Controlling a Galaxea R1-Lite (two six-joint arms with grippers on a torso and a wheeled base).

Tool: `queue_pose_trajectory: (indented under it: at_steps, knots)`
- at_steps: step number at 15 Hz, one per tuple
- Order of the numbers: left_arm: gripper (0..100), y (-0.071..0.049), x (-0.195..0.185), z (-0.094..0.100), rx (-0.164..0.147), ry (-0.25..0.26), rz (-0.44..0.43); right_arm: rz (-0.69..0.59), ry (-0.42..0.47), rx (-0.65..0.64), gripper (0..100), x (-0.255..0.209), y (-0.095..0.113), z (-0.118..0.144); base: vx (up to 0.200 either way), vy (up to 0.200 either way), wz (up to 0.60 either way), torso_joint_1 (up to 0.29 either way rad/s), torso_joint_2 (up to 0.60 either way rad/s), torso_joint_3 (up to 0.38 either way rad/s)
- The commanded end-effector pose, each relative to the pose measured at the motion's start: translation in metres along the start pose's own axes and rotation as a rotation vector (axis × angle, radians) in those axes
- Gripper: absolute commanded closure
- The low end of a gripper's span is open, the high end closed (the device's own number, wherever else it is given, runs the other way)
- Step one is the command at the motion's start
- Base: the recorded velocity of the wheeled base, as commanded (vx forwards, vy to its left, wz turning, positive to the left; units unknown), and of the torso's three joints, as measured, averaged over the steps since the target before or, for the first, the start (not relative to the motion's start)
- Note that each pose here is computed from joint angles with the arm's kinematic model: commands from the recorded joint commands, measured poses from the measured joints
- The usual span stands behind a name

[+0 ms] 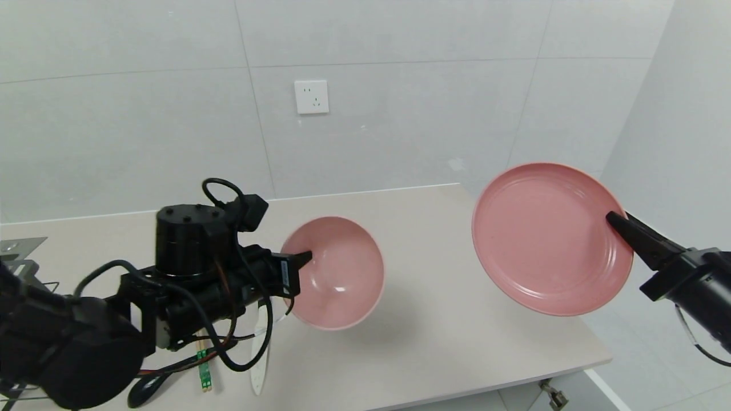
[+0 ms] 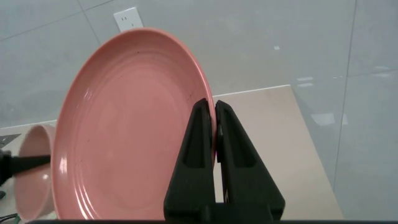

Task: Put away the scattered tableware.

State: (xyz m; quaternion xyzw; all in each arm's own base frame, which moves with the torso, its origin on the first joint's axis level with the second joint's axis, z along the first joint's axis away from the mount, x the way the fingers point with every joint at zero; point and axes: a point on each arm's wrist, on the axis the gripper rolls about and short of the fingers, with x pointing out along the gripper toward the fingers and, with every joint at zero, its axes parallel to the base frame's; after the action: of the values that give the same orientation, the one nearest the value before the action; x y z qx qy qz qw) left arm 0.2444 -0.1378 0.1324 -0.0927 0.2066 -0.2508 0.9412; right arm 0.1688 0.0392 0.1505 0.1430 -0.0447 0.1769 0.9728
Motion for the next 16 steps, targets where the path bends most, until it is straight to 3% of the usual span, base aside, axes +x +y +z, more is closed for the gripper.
queue_pose_trajectory:
  at_steps: [1,4,7,9,10,12,14,16]
  knots:
    - [100,-0.003,-0.05,0.031,0.051,-0.173,-0.015,0.008,0.0,-0.001,100,0.001,0.0,0.0,0.0,0.0,0.0,0.0,0.0,0.0]
    - [100,-0.006,-0.092,0.027,0.069,-0.236,-0.031,0.111,0.02,-0.001,100,0.002,0.003,0.001,0.0,0.0,0.0,0.0,0.0,0.0]
    - [100,-0.01,-0.125,0.03,0.065,-0.321,-0.052,0.163,0.003,0.007,100,0.01,0.005,0.007,0.0,0.0,0.0,0.0,0.0,0.0]
    - [100,-0.01,-0.13,0.025,0.013,-0.318,-0.094,0.162,0.013,0.038,100,0.013,0.004,0.005,0.0,0.0,0.0,0.0,0.0,0.0]
    - [100,-0.01,-0.136,0.022,-0.033,-0.32,-0.121,0.161,0.017,0.054,100,0.013,0.004,0.005,0.0,0.0,0.0,0.0,0.0,0.0]
    - [100,-0.011,-0.16,0.015,-0.061,-0.358,-0.164,0.165,0.016,0.058,100,0.013,0.004,0.005,0.0,0.0,0.0,0.0,0.0,0.0]
    - [100,-0.008,-0.187,0.002,-0.099,-0.372,-0.272,0.185,0.014,0.059,100,0.013,0.008,0.006,0.0,0.0,0.0,0.0,0.0,0.0]
    - [100,-0.005,-0.194,-0.01,-0.137,-0.314,-0.313,0.262,0.03,0.071,100,0.008,0.023,0.003,0.0,0.0,0.0,0.0,0.0,0.0]
